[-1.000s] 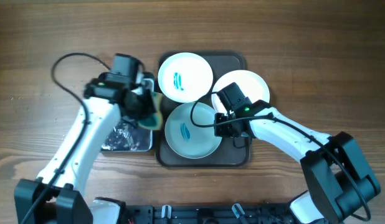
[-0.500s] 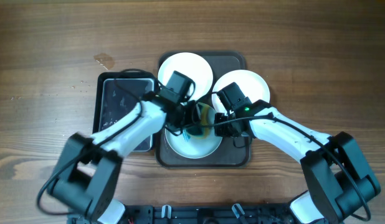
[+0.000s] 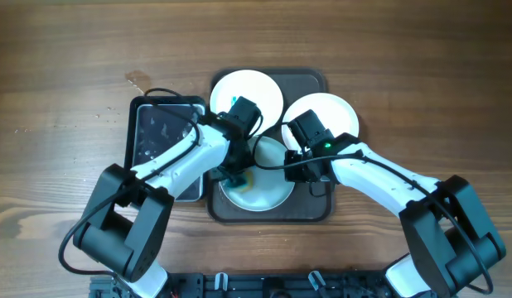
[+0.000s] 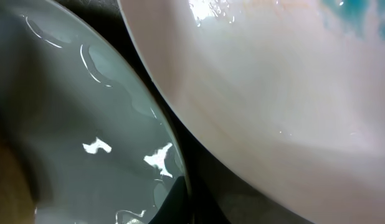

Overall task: Clean dirty plates on tray and stack at the side
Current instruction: 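Scrub the lower plate with the sponge while right gripper holds plate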

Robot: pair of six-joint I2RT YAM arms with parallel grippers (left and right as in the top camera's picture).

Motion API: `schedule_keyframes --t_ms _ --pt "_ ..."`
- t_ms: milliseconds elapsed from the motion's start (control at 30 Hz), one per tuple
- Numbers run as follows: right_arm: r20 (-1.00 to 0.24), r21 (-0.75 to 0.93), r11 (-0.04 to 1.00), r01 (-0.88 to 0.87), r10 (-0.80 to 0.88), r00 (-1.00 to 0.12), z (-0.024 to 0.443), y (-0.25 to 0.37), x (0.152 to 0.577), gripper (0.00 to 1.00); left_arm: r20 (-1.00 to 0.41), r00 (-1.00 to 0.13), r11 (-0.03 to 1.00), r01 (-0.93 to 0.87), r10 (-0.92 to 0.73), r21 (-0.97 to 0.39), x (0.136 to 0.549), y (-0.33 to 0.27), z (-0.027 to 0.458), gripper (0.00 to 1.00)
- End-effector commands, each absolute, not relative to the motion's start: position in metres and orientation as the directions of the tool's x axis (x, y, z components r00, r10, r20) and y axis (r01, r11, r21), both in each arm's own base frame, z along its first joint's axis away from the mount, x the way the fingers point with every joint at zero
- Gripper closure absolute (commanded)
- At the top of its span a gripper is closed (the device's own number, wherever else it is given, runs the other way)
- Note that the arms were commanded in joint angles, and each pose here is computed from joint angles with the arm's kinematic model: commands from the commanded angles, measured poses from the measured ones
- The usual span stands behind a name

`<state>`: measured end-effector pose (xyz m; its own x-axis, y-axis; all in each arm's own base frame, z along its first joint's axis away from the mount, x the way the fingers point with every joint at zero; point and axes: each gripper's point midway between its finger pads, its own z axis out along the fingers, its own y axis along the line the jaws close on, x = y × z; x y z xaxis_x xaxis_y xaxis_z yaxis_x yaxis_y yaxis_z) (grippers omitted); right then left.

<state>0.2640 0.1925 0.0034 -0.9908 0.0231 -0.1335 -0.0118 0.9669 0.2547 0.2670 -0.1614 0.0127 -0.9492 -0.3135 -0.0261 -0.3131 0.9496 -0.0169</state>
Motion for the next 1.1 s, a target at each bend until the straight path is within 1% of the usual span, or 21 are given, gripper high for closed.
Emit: schedule_keyframes --t_ms 0,33,67,100,133,200,233,333,533,700,733,800,833,900,967,1067 --pt "-0.157 0.2 0.98 0.0 0.032 -0.987 0.001 0.183 0.271 0.96 -0.08 -0.939 0.921 -0.343 -0.334 0.186 0.261 -0.116 -0.003 0.96" --pt "-0.159 0.196 0.981 0.001 0.032 -0.987 0.001 0.182 0.272 0.96 -0.053 -0.942 0.932 -0.334 -0.33 0.142 0.261 -0.125 -0.005 0.96" --pt "-0.158 0.196 0.981 0.001 0.032 -0.987 0.001 0.182 0.272 0.96 -0.016 -0.952 0.95 -0.306 -0.305 0.07 0.261 -0.14 -0.007 0.96" --pt "-0.158 0.196 0.981 0.001 0.032 -0.987 0.001 0.182 0.271 0.96 0.031 -0.962 0.961 -0.273 -0.271 -0.044 0.263 -0.163 -0.007 0.96" --pt "-0.158 0.196 0.981 0.001 0.032 -0.987 0.001 0.182 0.271 0.96 0.077 -0.965 0.952 -0.259 -0.249 -0.163 0.264 -0.187 -0.005 0.96" --pt "-0.158 0.196 0.981 0.001 0.032 -0.987 0.001 0.182 0.271 0.96 0.122 -0.974 0.908 -0.224 -0.193 -0.355 0.266 -0.226 0.005 0.96" --pt "-0.158 0.196 0.981 0.001 0.032 -0.987 0.001 0.182 0.271 0.96 0.119 -0.978 0.89 -0.204 -0.17 -0.408 0.268 -0.239 0.009 0.96" --pt "-0.16 0.195 0.981 -0.003 0.029 -0.987 0.001 0.182 0.272 0.96 0.107 -0.987 0.862 -0.154 -0.117 -0.483 0.266 -0.263 0.014 0.96" --pt "-0.159 0.195 0.981 -0.007 0.024 -0.987 0.001 0.182 0.271 0.96 0.119 -0.987 0.859 -0.15 -0.105 -0.489 0.259 -0.272 0.014 0.96" --pt "-0.158 0.193 0.981 -0.01 0.021 -0.987 0.001 0.182 0.271 0.96 0.168 -0.984 0.825 -0.143 -0.058 -0.547 0.249 -0.284 0.02 0.96" --pt "-0.158 0.193 0.981 -0.01 0.021 -0.987 0.001 0.182 0.271 0.96 0.172 -0.984 0.832 -0.131 -0.043 -0.539 0.246 -0.281 0.019 0.96" --pt "-0.158 0.193 0.981 -0.01 0.021 -0.987 0.001 0.182 0.271 0.96 0.166 -0.981 0.896 -0.165 -0.104 -0.413 0.245 -0.254 0.005 0.96" --pt "-0.157 0.192 0.981 -0.01 0.021 -0.987 0.001 0.182 0.271 0.96 0.147 -0.978 0.931 -0.186 -0.146 -0.315 0.246 -0.232 -0.002 0.96" --pt "-0.156 0.191 0.981 -0.01 0.02 -0.988 0.001 0.181 0.27 0.96 0.098 -0.973 0.967 -0.222 -0.21 -0.128 0.249 -0.188 -0.011 0.96" --pt "-0.155 0.191 0.982 -0.011 0.019 -0.988 0.001 0.181 0.27 0.96 0.062 -0.968 0.969 -0.244 -0.242 -0.028 0.252 -0.162 -0.012 0.96" --pt "-0.156 0.19 0.982 -0.015 0.015 -0.988 0.001 0.181 0.27 0.96 0.002 -0.959 0.957 -0.281 -0.282 0.072 0.259 -0.129 -0.004 0.96"
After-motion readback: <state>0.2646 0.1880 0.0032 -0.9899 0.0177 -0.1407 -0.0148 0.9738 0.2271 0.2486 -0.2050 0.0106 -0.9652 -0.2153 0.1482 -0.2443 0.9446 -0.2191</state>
